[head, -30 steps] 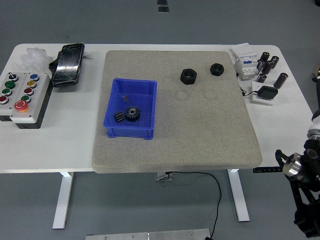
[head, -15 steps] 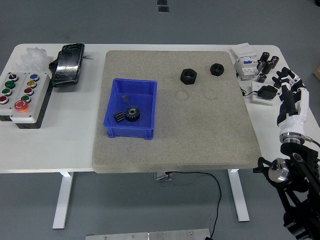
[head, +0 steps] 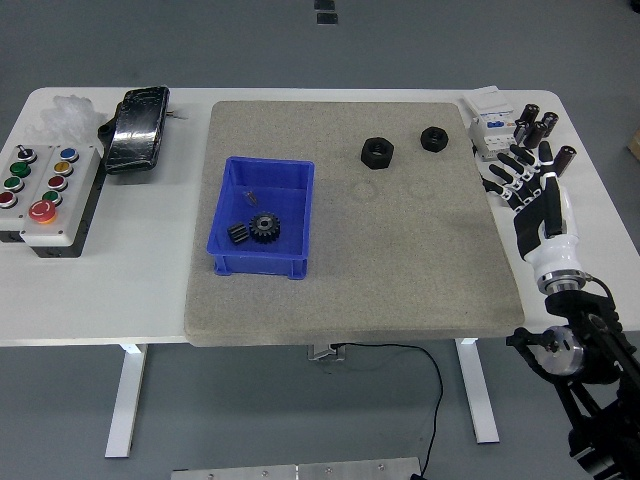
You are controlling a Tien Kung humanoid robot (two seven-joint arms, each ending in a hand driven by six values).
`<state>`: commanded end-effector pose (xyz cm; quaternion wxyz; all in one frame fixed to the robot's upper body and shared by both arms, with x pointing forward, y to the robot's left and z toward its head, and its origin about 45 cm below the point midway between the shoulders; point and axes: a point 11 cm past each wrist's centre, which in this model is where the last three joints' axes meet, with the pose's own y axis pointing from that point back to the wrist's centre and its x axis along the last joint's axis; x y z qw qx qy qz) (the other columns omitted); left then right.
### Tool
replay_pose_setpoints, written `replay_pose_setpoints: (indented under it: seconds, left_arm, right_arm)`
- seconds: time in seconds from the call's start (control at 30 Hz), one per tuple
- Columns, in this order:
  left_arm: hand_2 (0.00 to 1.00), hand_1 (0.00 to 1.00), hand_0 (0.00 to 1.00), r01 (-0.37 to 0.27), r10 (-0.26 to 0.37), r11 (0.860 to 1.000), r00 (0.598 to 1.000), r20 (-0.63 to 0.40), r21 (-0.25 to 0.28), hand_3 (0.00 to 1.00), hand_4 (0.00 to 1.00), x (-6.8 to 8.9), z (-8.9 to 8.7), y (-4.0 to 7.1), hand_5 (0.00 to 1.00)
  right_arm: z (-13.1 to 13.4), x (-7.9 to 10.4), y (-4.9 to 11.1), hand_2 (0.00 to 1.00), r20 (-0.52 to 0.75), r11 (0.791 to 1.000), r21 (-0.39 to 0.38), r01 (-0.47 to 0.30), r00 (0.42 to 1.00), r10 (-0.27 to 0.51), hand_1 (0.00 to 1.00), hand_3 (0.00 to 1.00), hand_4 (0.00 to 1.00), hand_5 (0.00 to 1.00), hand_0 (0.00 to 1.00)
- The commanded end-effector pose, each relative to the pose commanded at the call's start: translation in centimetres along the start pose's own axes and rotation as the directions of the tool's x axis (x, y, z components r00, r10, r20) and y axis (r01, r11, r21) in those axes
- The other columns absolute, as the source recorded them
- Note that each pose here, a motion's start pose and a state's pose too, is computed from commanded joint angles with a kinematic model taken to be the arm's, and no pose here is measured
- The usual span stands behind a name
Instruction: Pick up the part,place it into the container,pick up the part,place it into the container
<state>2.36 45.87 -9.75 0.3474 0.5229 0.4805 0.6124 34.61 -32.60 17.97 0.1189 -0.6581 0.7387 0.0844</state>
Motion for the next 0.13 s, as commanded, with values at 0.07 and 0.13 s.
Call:
replay_pose_setpoints:
  seconds: [0.07, 0.13]
  left_arm:
    - [0.544, 0.561, 0.671, -0.001, 0.001, 1.0, 1.0, 0.002, -0.002, 0.695, 0.65, 0.08, 0.16, 0.03, 0.436]
    - [0.544, 0.561, 0.671, -0.005, 0.005, 1.0, 1.0, 0.003, -0.001, 0.695, 0.65, 0.26, 0.16, 0.04, 0.436]
  right_arm:
    - [-0.12, 0.13, -0.09, 0.697, -0.011, 1.0, 0.0, -0.005, 1.0, 0.005, 0.662, 0.702, 0.927, 0.761, 0.596]
    - [-0.22, 0.22, -0.11, 0.697, -0.017, 1.0, 0.004, -0.012, 1.0, 0.012, 0.662, 0.702, 0.927, 0.761, 0.596]
